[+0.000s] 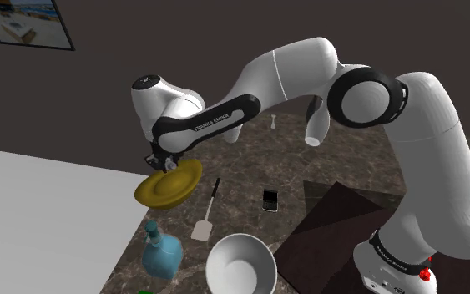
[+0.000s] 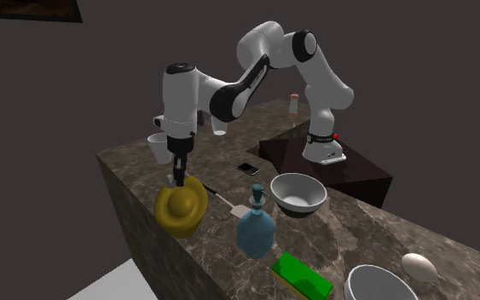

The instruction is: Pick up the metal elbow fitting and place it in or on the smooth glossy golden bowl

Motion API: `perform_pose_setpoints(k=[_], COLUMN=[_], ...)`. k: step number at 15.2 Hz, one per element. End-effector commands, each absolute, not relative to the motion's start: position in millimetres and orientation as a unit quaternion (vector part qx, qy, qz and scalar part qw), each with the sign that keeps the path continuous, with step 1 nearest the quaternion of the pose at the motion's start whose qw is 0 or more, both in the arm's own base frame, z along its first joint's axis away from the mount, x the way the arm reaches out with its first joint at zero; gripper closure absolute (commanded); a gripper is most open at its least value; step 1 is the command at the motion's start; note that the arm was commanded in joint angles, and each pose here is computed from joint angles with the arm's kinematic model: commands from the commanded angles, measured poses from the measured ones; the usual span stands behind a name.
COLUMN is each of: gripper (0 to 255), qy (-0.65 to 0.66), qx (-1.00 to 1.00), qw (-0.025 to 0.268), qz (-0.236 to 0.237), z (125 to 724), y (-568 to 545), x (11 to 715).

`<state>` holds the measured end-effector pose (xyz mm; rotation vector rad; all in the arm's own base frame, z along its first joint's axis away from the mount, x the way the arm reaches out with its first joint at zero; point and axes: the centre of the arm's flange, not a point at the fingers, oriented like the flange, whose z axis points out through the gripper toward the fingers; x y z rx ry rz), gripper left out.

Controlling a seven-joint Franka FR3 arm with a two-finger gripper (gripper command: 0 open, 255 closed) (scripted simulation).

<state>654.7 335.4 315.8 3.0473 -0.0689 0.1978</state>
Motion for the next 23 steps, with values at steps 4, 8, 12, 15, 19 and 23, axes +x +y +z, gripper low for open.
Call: perform_pose_setpoints(k=[4, 8, 12, 15, 19, 23], gripper=[255, 255, 255, 255, 0, 0], qy=[-0.023, -0.023, -0.023, -0.023, -0.023, -0.023], qx=[0.997, 0.997, 0.997, 0.997, 0.997, 0.997], qw=[0.044, 0.044, 0.044, 0.044, 0.044, 0.044], qz=[0.065, 0.065, 0.065, 0.065, 0.065, 0.065], z=[289, 268, 268, 268, 268, 295], y=[335, 335, 335, 335, 335, 338], x=[656, 656, 656, 656, 656, 652])
